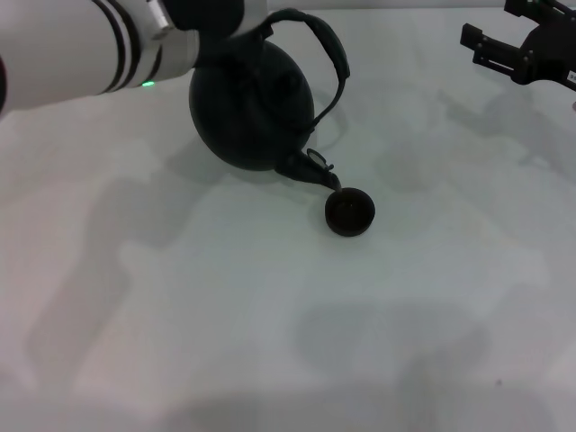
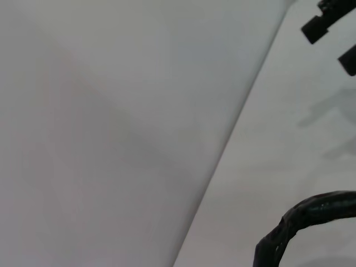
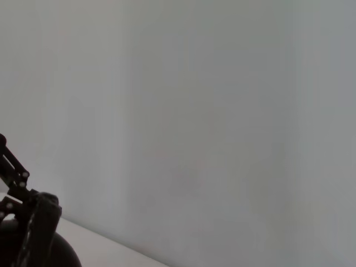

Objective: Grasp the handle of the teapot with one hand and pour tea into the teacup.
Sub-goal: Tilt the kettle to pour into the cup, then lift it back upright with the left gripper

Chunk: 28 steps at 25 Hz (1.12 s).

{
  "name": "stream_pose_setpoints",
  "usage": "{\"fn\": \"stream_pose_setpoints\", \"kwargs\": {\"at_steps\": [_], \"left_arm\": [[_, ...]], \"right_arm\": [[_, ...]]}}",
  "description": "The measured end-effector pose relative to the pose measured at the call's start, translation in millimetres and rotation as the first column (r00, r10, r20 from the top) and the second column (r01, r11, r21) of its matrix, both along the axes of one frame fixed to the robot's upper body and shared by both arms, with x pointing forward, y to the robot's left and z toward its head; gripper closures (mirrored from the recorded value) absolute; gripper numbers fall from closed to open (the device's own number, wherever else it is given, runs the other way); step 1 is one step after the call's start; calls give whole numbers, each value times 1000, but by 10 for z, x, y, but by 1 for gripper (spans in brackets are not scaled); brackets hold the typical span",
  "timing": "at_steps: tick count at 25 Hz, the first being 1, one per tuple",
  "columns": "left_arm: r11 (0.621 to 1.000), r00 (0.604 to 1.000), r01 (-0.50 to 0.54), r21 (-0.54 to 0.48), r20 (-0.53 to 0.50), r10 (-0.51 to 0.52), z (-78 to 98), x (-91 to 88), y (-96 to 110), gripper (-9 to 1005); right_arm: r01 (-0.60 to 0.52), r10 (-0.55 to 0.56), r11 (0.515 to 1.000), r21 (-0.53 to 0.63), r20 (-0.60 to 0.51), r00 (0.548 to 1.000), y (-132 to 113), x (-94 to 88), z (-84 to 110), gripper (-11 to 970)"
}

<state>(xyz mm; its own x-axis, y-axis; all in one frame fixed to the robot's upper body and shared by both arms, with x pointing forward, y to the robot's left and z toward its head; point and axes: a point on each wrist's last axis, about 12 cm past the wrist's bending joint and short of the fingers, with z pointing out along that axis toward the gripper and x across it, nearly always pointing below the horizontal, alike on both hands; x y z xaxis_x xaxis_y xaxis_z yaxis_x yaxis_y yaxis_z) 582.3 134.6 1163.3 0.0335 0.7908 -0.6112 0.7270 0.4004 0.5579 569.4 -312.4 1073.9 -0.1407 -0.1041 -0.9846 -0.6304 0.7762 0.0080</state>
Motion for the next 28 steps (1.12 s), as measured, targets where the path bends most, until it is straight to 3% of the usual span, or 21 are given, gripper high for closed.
{"fn": "stream_pose_setpoints", "kwargs": {"at_steps": [28], "left_arm": [[993,998,48,105,41,-53,60,-7,-267,903]], "right_arm": [[23,-23,1000,-19,-10,1000,27,82,-10,102]]}}
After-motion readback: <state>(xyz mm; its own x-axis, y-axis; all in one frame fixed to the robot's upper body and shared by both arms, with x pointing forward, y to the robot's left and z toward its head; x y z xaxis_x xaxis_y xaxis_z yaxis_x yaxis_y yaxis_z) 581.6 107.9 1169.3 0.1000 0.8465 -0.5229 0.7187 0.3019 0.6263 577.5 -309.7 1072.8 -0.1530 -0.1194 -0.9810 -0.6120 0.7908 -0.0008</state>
